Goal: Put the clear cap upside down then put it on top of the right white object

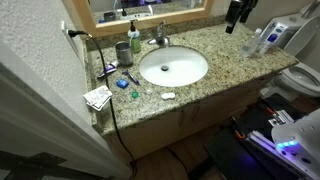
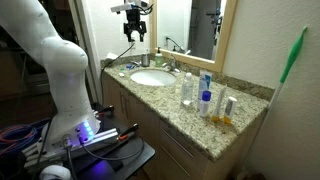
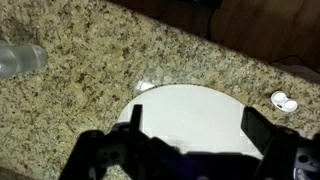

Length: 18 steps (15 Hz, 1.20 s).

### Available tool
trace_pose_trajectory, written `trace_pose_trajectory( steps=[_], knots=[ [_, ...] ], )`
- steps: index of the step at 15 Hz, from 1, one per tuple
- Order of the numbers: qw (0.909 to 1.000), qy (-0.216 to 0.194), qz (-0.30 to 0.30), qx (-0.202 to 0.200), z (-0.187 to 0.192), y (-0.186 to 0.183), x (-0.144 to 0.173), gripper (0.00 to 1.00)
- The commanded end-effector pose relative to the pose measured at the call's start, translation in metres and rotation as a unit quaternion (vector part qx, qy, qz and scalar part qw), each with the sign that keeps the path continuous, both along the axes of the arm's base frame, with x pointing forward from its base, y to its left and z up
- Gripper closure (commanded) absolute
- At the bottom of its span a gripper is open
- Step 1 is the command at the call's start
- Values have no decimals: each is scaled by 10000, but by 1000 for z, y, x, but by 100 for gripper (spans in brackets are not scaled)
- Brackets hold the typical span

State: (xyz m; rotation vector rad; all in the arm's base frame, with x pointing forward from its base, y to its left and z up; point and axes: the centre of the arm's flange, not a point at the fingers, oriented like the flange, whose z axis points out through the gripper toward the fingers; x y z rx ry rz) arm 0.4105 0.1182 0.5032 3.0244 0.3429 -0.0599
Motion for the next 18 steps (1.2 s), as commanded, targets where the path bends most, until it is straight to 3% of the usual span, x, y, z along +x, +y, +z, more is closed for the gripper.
trace_pose_trajectory(
  steps=[1,2,3,5,9,10,13,14,15,18],
  knots=[
    [10000,0,0,0,0,0,0,0],
    [9997,133,-57,174,-7,-3,16,0],
    [9976,183,78,656,-16,-5,34,0],
    [9928,19,175,1186,-37,0,67,0],
    [9732,-110,271,2282,-77,32,110,0],
    [9822,-175,97,1866,-67,16,81,0],
    [9770,-79,168,2124,-85,33,100,0],
    [9798,235,47,1983,-87,33,105,0],
    [9687,637,16,2399,-93,37,117,0],
    [9480,1134,141,2972,-102,68,133,0]
  ],
)
